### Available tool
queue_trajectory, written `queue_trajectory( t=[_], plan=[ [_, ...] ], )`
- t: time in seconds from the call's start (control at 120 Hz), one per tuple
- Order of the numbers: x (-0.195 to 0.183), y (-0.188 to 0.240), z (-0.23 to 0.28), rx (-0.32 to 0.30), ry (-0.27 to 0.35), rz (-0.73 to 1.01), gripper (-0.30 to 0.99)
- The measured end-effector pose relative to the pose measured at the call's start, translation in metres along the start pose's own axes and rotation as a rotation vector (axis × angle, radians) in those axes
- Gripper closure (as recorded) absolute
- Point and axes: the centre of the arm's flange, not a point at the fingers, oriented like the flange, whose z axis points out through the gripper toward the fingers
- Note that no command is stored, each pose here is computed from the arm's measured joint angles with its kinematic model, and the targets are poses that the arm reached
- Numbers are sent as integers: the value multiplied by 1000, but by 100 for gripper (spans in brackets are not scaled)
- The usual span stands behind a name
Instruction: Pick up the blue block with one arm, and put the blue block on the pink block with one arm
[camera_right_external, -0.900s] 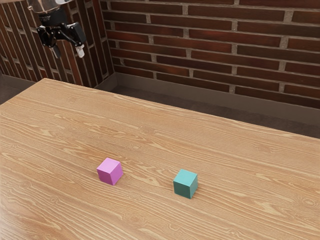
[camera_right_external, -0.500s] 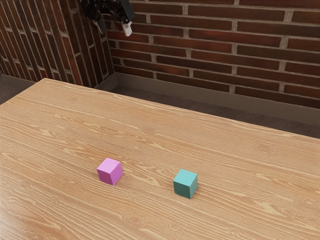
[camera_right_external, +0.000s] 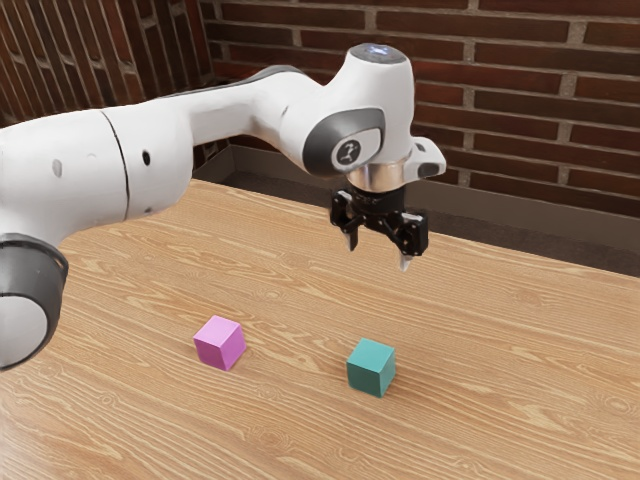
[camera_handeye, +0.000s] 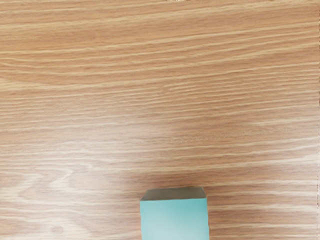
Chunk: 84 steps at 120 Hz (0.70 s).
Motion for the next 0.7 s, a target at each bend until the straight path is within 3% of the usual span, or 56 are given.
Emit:
queue_trajectory(
  t=[0.167,0.475,0.7],
  plan=[
    [4,4,47,-61,21,-92,0],
    [-21,-9,129,-73,-57,-235,0],
    [-37,-10,161,-84,-30,-253,0]
  ],
)
